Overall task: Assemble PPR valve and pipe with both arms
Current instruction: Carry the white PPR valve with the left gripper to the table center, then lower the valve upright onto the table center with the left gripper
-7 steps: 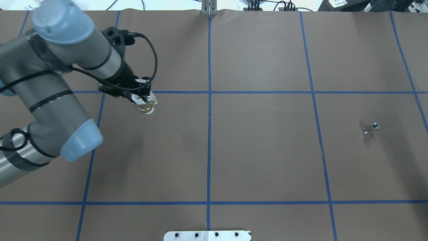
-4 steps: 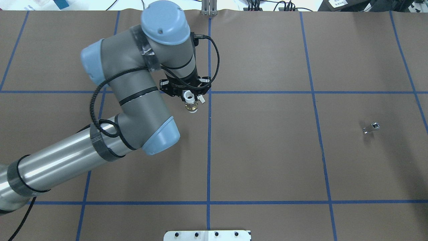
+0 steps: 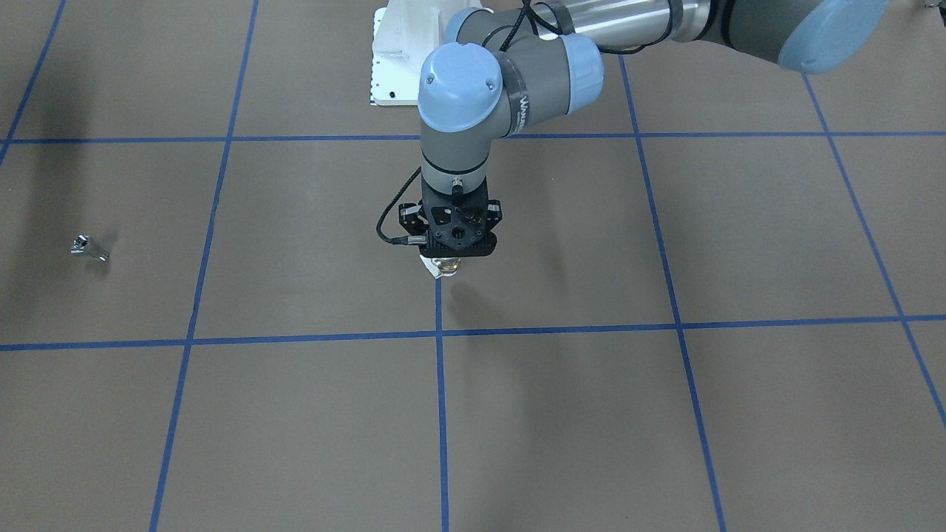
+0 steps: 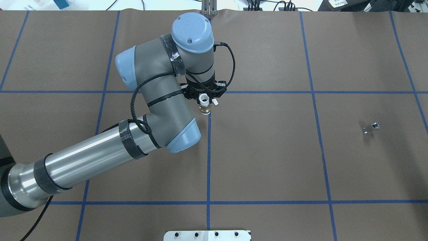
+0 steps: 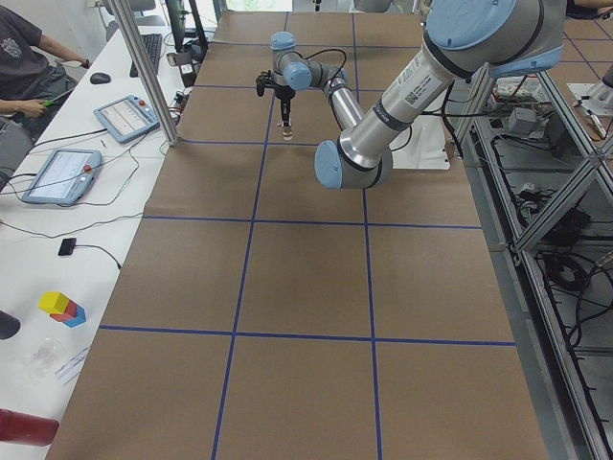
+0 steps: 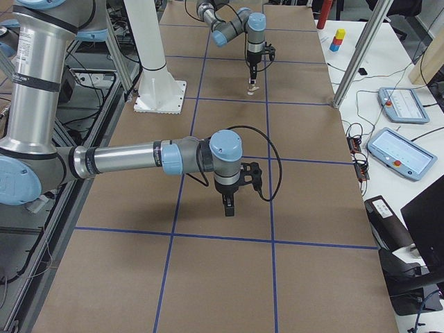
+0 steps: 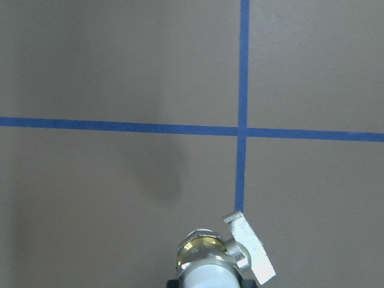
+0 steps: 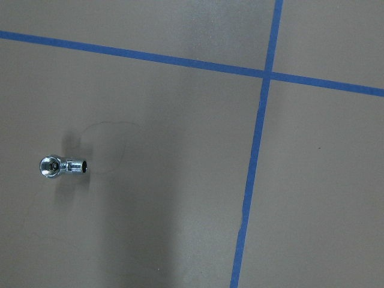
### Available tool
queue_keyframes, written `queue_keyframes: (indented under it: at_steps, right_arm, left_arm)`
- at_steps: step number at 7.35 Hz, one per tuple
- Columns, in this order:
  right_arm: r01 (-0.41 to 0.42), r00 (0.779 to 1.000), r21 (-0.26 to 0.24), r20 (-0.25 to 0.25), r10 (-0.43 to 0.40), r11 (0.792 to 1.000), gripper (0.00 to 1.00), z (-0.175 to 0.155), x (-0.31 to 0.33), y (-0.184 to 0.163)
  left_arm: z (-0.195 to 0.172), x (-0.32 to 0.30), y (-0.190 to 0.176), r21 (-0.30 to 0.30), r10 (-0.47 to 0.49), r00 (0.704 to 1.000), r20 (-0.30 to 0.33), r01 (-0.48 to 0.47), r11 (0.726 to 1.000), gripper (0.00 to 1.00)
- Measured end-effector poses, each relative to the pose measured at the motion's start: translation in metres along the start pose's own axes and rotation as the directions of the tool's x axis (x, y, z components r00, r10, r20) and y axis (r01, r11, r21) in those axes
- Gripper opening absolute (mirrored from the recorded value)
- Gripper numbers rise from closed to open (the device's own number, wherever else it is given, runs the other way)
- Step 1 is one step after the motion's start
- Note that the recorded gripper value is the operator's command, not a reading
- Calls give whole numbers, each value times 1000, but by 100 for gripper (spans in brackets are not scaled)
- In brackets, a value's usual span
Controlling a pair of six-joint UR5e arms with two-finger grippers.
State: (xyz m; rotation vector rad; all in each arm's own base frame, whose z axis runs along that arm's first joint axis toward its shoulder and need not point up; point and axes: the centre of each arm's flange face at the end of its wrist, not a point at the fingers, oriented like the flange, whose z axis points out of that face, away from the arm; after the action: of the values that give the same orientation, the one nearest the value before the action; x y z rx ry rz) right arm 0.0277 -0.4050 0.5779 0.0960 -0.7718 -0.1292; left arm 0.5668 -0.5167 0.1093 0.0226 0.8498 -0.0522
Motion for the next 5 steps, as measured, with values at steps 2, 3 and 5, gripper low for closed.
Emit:
queue_keyframes:
  at_steps: [2, 3, 5]
  right_arm:
    - [0, 1000, -1, 0, 0, 1000, 100, 0, 0, 0]
    - [1, 1000, -1, 0, -1, 1000, 100, 0, 0, 0]
    - [2, 1000, 0, 1, -2, 1000, 100, 0, -1, 0]
  left_arm:
    - [12, 15, 0, -11, 2, 1000, 6, -2, 1000, 0]
    - [17, 15, 0, -16, 1, 1000, 14, -1, 1000, 0]
    - [27, 13, 1, -25, 3, 1000, 28, -2, 1000, 0]
